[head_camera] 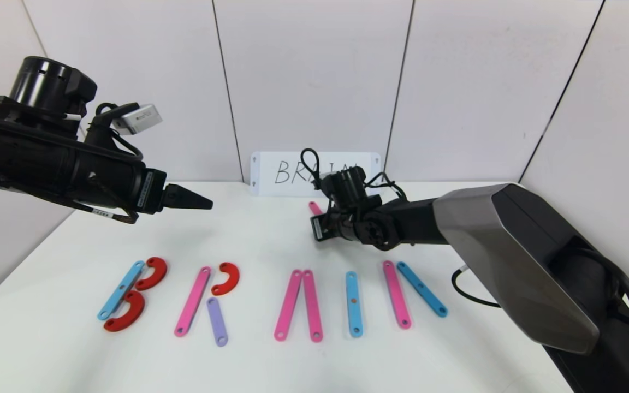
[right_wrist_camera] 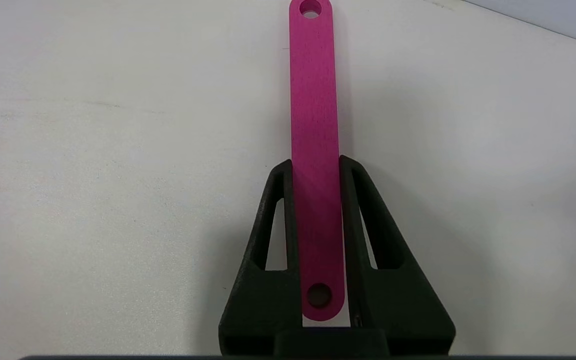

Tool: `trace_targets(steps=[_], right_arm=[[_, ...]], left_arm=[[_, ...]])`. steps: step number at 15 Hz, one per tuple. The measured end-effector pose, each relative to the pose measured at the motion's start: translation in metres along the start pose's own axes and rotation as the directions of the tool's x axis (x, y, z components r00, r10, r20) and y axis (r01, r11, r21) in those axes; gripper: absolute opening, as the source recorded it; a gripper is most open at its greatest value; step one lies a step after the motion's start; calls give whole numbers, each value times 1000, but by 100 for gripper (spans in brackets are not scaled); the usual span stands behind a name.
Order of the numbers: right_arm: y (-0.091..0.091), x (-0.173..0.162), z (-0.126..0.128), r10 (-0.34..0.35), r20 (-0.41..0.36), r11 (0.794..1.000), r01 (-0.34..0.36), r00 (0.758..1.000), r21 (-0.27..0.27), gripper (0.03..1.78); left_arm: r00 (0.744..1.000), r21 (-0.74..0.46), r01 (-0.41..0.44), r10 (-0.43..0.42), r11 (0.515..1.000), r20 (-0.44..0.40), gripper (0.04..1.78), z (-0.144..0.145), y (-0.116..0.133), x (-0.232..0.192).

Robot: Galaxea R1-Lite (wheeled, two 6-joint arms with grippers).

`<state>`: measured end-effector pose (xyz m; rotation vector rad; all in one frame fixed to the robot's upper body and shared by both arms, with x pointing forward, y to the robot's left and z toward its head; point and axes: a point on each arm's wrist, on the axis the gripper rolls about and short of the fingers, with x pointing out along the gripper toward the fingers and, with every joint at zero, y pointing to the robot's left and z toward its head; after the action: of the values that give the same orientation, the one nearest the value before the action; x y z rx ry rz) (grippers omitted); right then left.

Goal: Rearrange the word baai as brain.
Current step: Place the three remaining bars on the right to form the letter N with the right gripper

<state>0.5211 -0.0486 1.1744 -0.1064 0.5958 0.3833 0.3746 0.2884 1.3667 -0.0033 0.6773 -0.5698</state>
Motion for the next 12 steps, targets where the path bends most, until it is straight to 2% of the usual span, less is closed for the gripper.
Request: trace_targets(steps=[7, 12], right_arm=[[-1, -12, 4, 1, -5, 1000, -1, 1000, 9, 27], [-13, -56, 16, -11, -3, 998, 11, 1000, 62, 27]], left_arm=[[1000, 2, 3, -3, 1000, -4, 174, 0, -1, 1], [1000, 2, 2, -2, 1000, 0, 174, 0, -1, 1]])
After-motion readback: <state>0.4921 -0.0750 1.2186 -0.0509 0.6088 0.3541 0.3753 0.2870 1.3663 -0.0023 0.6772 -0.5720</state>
